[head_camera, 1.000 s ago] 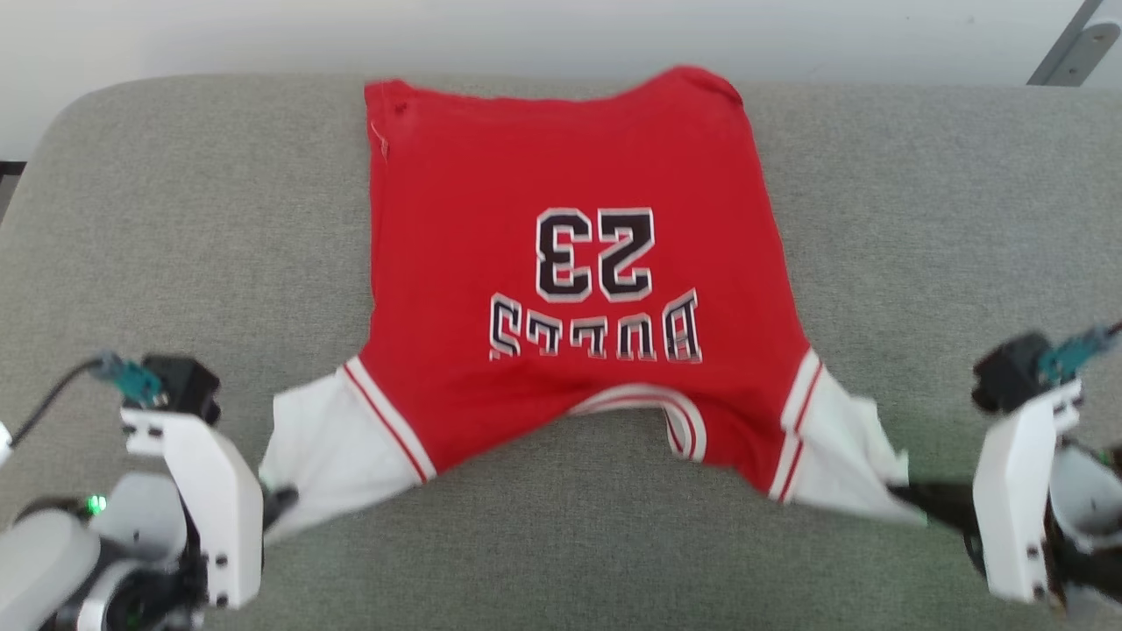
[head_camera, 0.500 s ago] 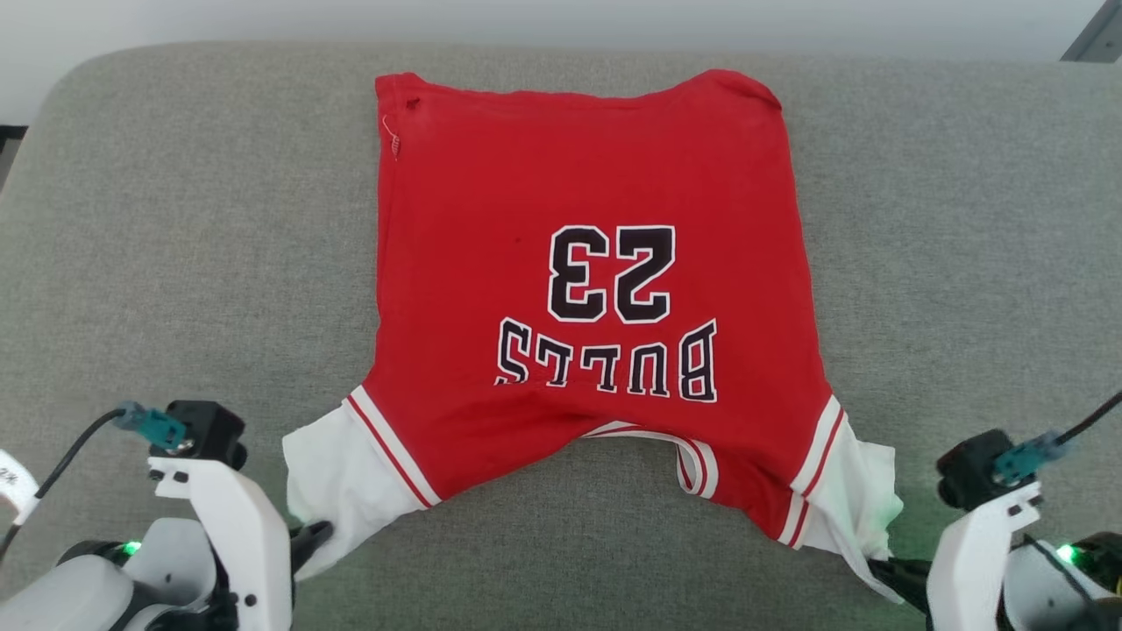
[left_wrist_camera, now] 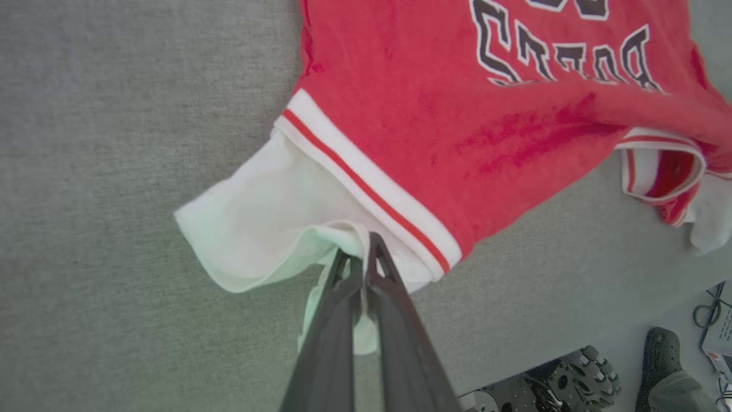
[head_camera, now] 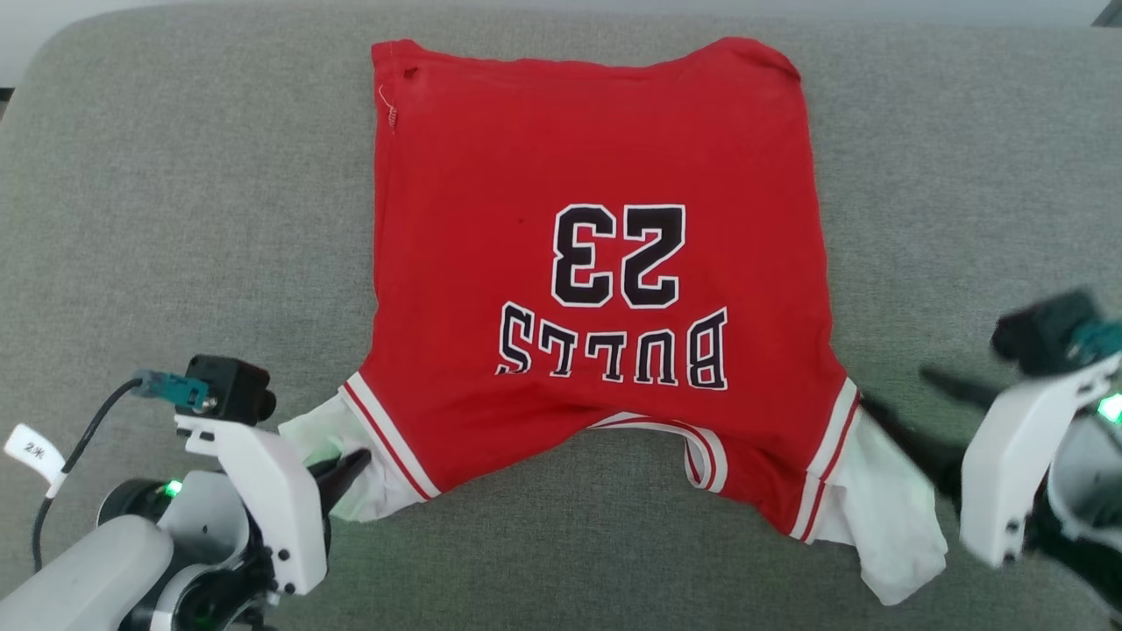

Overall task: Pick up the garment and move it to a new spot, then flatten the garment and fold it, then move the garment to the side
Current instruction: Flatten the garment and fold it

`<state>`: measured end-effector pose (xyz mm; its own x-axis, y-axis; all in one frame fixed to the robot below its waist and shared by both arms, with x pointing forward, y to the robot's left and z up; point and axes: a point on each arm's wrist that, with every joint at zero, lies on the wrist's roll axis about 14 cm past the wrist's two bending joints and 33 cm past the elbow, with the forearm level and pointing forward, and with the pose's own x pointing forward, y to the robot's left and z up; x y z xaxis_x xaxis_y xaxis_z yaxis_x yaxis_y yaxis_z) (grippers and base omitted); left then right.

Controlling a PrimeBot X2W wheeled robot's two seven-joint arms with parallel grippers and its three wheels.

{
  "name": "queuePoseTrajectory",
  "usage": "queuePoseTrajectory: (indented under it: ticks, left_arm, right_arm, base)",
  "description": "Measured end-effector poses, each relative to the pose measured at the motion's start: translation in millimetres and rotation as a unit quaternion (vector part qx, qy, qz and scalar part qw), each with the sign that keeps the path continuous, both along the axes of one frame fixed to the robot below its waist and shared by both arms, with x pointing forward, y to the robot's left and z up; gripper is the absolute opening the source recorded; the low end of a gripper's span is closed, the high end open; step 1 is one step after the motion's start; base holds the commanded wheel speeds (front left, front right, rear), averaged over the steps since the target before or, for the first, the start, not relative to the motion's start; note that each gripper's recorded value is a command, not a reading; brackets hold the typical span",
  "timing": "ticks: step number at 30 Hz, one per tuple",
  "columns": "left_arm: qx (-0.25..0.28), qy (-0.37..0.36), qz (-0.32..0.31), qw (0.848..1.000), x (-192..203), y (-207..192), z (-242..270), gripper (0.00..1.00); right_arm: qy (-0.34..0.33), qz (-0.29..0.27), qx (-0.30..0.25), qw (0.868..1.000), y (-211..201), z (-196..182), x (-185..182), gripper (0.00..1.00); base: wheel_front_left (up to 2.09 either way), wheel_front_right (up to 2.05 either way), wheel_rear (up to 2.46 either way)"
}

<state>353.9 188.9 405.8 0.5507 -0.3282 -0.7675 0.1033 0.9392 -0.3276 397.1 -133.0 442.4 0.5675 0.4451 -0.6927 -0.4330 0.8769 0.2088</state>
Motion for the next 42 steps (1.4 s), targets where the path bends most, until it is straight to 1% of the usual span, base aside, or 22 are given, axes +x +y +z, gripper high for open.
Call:
queuePoseTrajectory:
  ticks: [5, 9, 12, 16, 23, 25, 26, 30, 34, 36, 37, 38, 40, 42]
  left_arm:
    - [-0.004, -0.011, -0.008, 1.0, 9.5, -5.8, -6.3, 0.0]
    - [-0.009, -0.017, -0.008, 1.0, 16.0, -8.1, -9.4, 0.0]
    - [-0.013, -0.016, -0.007, 1.0, 17.8, -9.0, -12.9, 0.0]
    - [-0.02, -0.017, -0.002, 1.0, 20.4, -9.0, -16.7, 0.0]
    - [-0.024, -0.013, 0.008, 1.0, 20.4, -5.0, -25.4, 0.0]
    - [-0.024, -0.011, 0.012, 1.0, 19.6, -3.0, -27.5, 0.0]
    - [-0.025, -0.009, 0.018, 0.999, 18.2, -0.2, -29.7, 0.0]
    - [-0.026, -0.004, 0.032, 0.999, 14.9, 6.0, -34.5, 0.0]
    - [-0.027, 0.001, 0.043, 0.999, 11.4, 11.5, -38.6, 0.0]
    - [-0.028, 0.002, 0.048, 0.998, 10.0, 13.8, -40.0, 0.0]
    - [-0.027, 0.003, 0.05, 0.998, 9.2, 15.0, -40.9, 0.0]
    - [-0.028, 0.003, 0.05, 0.998, 9.0, 15.6, -41.4, 0.0]
    - [-0.028, 0.003, 0.05, 0.998, 10.0, 15.7, -42.5, 0.0]
    - [-0.03, 0.001, 0.051, 0.998, 11.7, 16.1, -43.4, 0.0]
  right_arm:
    - [-0.078, -0.016, 0.005, 0.997, 2.6, 32.0, 46.4, 1.0]
    - [-0.139, -0.031, 0.011, 0.99, 6.0, 50.7, 92.9, 1.0]
    - [-0.161, -0.034, 0.002, 0.986, 8.9, 51.5, 124.7, 1.0]
    - [-0.163, -0.043, -0.006, 0.986, 14.7, 42.4, 165.1, 1.0]
    - [-0.111, -0.049, -0.036, 0.992, 26.4, 4.2, 215.8, 1.0]
    - [-0.09, -0.052, -0.04, 0.994, 31.2, -7.9, 225.8, 1.0]
    - [-0.059, -0.053, -0.048, 0.996, 35.4, -23.2, 231.9, 1.0]
    - [0.031, -0.055, -0.061, 0.996, 43.2, -62.2, 229.6, 1.0]
    - [0.101, -0.05, -0.07, 0.991, 52.2, -81.3, 226.9, 1.0]
    - [0.121, -0.041, -0.084, 0.988, 54.4, -86.1, 225.0, 1.0]
    - [0.127, -0.037, -0.09, 0.987, 55.0, -86.7, 224.4, 0.44]
    - [0.127, -0.035, -0.095, 0.987, 54.7, -86.4, 224.6, 0.0]
    - [0.122, -0.029, -0.102, 0.987, 55.5, -85.6, 224.6, 0.0]
    - [0.115, -0.03, -0.095, 0.988, 55.3, -82.5, 225.0, 0.0]
  base:
    - [0.0, 0.0, 0.0]
    - [0.0, 0.0, 0.0]
    - [0.0, 0.0, 0.0]
    - [0.0, 0.0, 0.0]
    - [0.0, 0.0, 0.0]
    - [0.0, 0.0, 0.0]
    - [0.0, 0.0, 0.0]
    - [0.0, 0.0, 0.0]
    - [0.0, 0.0, 0.0]
    - [0.0, 0.0, 0.0]
    - [0.0, 0.0, 0.0]
    - [0.0, 0.0, 0.0]
    - [0.0, 0.0, 0.0]
    - [0.0, 0.0, 0.0]
